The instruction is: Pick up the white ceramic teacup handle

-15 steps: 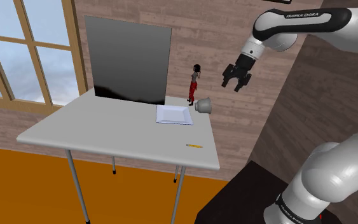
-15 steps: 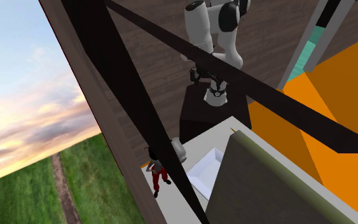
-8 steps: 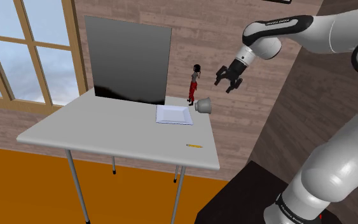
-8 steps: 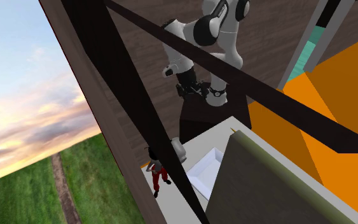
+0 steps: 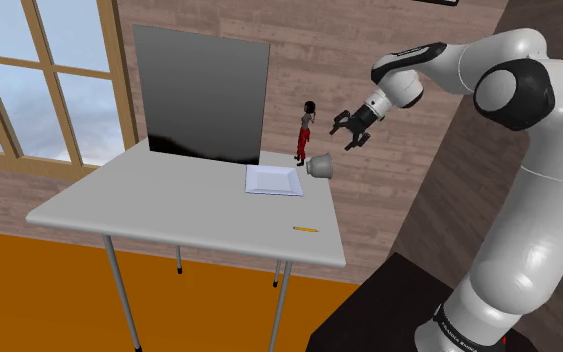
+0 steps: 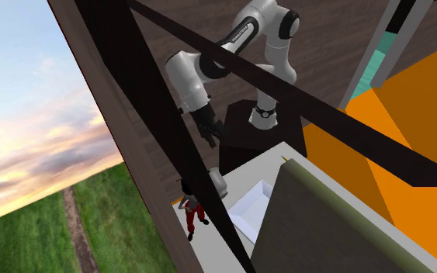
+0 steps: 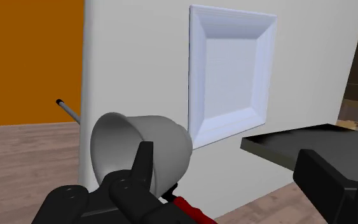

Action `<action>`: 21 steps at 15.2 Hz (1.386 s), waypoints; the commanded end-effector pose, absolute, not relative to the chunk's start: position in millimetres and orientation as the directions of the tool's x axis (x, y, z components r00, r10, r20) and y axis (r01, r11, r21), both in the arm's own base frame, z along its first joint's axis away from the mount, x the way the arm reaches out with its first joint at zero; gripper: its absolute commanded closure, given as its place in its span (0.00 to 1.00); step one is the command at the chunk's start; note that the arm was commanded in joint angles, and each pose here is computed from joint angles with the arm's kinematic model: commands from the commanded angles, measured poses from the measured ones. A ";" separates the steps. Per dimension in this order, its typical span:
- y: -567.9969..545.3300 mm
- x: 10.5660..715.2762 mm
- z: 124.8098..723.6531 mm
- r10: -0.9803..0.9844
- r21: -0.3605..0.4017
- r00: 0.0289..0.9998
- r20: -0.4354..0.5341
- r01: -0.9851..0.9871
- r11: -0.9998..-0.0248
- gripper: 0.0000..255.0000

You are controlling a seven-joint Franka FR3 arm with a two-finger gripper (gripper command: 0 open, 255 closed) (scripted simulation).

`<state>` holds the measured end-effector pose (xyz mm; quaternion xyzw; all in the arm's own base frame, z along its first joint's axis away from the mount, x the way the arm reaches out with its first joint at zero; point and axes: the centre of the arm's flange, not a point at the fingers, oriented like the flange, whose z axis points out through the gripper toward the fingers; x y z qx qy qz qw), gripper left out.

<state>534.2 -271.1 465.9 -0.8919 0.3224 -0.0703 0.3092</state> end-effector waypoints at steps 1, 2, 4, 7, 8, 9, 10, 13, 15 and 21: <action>-288.9 547.6 449.4 -0.650 -0.633 0.754 -0.095 -0.550 -0.546 0.00; -298.2 553.6 440.6 -0.664 -0.648 0.741 -0.106 -0.558 -0.519 0.00; -316.5 564.9 422.5 -0.690 -0.677 0.712 -0.129 -0.572 -0.463 0.00; -334.0 575.5 398.8 -0.713 -0.703 0.684 -0.154 -0.583 -0.407 0.00; -334.0 575.5 393.6 -0.713 -0.703 0.684 -0.154 -0.583 -0.407 0.00; -334.0 575.5 388.3 -0.713 -0.703 0.684 -0.154 -0.583 -0.407 0.00; -334.0 575.5 383.0 -0.713 -0.703 0.684 -0.154 -0.583 -0.407 0.00; -334.0 575.5 367.2 -0.713 -0.703 0.684 -0.154 -0.583 -0.407 0.00; -334.0 575.4 364.1 -0.713 -0.703 0.684 -0.154 -0.583 -0.407 0.00; -333.9 575.2 364.5 -0.713 -0.703 0.684 -0.154 -0.583 -0.407 1.00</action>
